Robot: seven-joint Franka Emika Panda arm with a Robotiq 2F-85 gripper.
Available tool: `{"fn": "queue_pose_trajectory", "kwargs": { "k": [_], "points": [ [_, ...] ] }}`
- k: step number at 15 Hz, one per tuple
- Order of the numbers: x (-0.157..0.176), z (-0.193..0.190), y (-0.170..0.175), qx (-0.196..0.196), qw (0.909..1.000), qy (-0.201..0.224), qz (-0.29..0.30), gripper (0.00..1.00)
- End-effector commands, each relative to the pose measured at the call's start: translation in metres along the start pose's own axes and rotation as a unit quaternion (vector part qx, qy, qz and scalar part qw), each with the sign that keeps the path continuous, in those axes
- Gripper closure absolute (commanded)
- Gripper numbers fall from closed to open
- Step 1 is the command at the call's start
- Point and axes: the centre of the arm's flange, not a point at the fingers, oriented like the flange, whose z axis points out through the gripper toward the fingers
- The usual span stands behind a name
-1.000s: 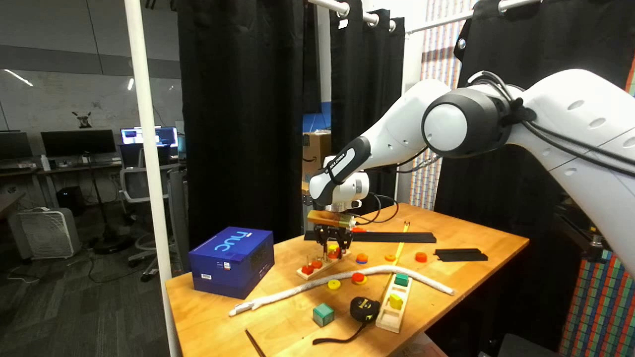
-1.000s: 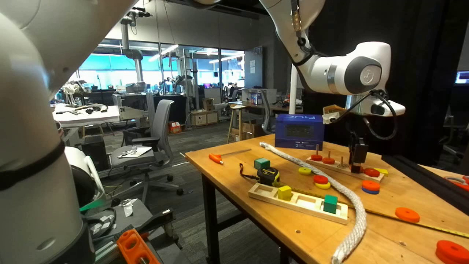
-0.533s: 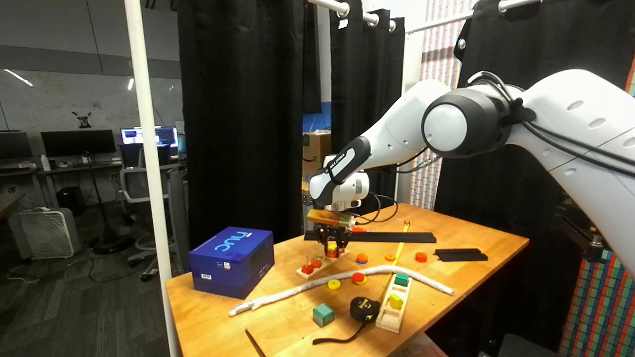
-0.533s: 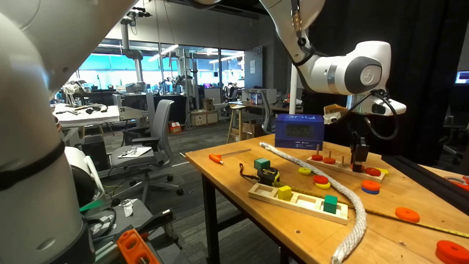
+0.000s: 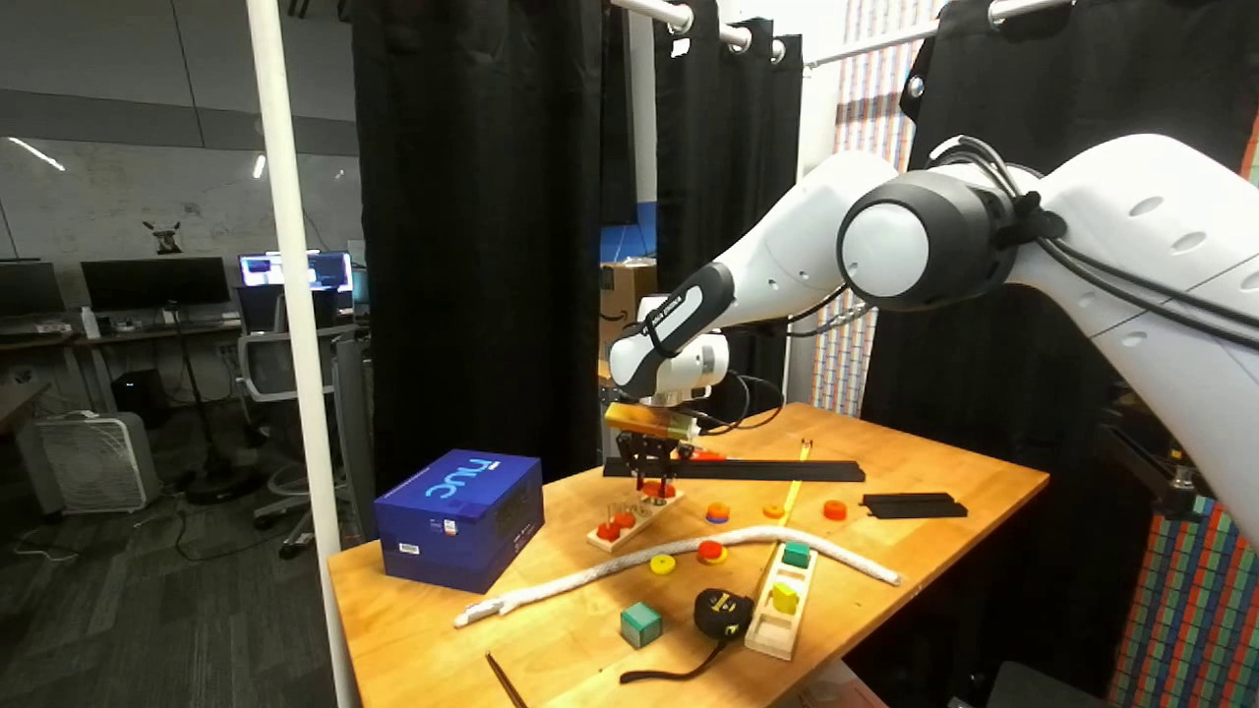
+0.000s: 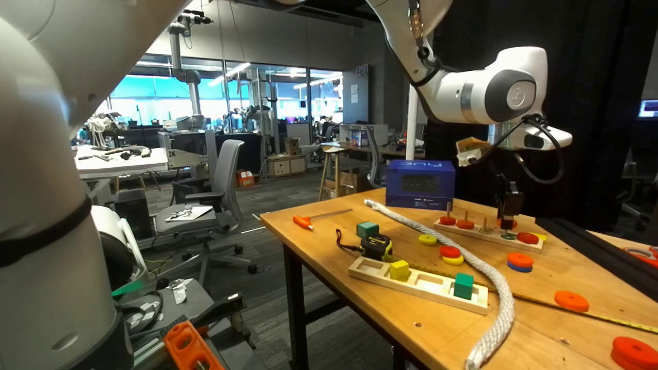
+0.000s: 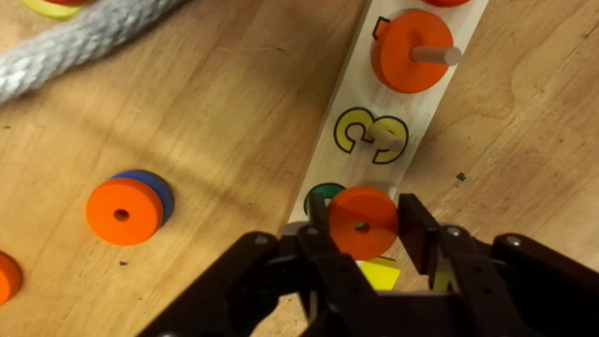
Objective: Remove one orange ring from the right side of the board and put it on the table
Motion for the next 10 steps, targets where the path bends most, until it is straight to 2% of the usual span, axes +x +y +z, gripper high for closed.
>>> {"fn": "queue_pose_trajectory", "kwargs": {
  "k": [1, 10],
  "points": [
    [0.005, -0.023, 0.005, 0.003, 0.9996, 0.027, -0.005, 0.79],
    [0.026, -0.037, 0.033, -0.017, 0.9988, 0.046, 0.001, 0.8]
  ]
}}
